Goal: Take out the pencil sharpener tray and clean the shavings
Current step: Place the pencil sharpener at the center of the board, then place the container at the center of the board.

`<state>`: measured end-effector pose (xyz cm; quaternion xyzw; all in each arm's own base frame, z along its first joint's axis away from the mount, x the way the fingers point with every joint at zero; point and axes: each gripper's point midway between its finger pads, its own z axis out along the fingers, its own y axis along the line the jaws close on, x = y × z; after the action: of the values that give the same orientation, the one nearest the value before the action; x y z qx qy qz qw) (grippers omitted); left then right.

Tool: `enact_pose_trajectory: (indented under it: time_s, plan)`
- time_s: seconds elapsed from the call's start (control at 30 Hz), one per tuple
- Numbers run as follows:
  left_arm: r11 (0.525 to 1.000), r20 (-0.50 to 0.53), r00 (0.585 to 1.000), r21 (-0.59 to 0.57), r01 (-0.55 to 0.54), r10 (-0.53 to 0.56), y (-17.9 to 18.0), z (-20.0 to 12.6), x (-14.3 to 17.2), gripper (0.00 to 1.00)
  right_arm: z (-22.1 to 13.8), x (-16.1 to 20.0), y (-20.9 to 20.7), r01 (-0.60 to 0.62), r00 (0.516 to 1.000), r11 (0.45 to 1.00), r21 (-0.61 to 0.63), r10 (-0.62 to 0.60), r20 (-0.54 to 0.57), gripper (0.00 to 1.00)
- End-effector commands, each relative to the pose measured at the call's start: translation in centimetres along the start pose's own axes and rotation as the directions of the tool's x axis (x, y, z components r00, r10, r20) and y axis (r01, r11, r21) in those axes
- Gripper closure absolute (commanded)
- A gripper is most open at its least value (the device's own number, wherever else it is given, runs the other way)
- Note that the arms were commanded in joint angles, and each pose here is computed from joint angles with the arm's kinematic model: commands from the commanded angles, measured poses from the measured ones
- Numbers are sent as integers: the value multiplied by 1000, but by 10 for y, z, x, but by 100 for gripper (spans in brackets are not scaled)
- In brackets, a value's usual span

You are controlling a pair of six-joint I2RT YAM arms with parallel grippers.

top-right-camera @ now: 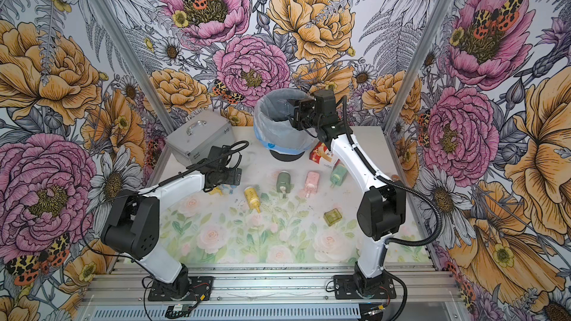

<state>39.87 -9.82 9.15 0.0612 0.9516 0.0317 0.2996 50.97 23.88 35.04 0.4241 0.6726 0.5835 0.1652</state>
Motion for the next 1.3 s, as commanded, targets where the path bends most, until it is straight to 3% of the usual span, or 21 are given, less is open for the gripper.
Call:
enact_pose_trajectory:
  time_s: [0.0,0.13,0.47,0.8,1.0,1.27]
  plan:
    - [999,81,996,21,26,-28,4,-20,-19,1,3,-11,-23,23,1000,996,86,-25,13,85]
    - [999,110,993,29,30,-33,5,-30,-25,1,-1,-11,-25,39,999,992,120,-41,12,86]
    - [998,180,983,40,43,-49,9,-55,-40,1,-23,2,34,120,993,993,1,-120,-10,86]
    - [996,275,957,45,81,-91,20,-89,-52,1,-49,-12,14,350,936,934,74,-351,-8,86]
    - [989,338,931,100,109,-137,20,-108,-57,1,-81,-20,5,544,832,827,139,-553,32,86]
    - [977,308,933,159,142,-186,21,-101,-59,1,-119,-28,-10,738,630,624,256,-774,69,86]
